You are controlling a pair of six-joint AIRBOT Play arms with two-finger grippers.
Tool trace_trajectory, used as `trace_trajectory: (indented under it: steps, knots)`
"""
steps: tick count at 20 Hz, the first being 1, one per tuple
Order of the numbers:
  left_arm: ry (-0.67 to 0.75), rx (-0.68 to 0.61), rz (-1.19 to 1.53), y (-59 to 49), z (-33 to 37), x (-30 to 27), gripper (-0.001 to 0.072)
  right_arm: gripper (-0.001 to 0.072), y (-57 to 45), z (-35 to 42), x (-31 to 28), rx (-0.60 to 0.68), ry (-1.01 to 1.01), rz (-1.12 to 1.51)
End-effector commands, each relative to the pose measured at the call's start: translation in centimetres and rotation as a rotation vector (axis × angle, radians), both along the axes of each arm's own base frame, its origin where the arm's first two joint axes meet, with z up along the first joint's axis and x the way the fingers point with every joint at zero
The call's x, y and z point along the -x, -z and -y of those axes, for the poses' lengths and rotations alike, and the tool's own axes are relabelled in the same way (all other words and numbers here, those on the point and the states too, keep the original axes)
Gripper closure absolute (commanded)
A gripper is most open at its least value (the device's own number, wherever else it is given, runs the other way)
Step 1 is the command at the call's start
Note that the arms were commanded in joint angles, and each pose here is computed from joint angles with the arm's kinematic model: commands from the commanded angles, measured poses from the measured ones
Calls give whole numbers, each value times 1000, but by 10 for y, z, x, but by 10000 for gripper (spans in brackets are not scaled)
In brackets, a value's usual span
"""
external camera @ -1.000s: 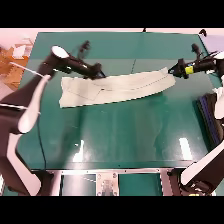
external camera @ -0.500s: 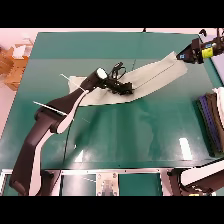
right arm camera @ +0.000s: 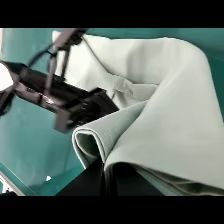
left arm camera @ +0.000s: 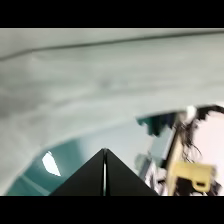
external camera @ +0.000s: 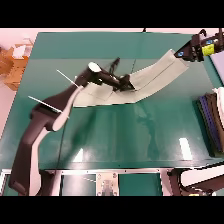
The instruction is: Fold the shirts.
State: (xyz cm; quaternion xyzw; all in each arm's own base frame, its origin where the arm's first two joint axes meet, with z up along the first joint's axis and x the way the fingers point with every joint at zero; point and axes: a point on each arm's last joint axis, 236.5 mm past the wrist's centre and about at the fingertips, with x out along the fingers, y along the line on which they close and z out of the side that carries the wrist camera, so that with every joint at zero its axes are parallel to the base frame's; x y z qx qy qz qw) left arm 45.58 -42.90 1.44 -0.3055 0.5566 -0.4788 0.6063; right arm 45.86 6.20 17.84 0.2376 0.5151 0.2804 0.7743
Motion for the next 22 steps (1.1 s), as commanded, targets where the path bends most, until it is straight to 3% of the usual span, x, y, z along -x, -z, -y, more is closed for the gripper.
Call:
trace_trajectory:
  steps: [1,7,12,13,15,18,22]
  knots:
    - [-28,38,41,-73,-85,-22,679,698,-4,-45,-11,-27,-11,25]
    - [-325,-5,212,-184,-275,-58,678,697,38,-223,-32,-119,-88,25]
    - [-388,-40,276,-203,-342,-49,678,696,121,-397,-39,-237,-30,105]
    - [-387,-44,265,-197,-345,-48,678,665,146,-423,-37,-243,-2,120]
    - [-382,-45,243,-182,-348,-48,678,123,197,-458,-16,-226,-11,82]
    - [-373,-46,236,-172,-347,-48,678,121,207,-442,6,-132,-177,48]
    - [-369,-48,255,-173,-348,-48,678,121,132,-310,-60,-37,-107,125]
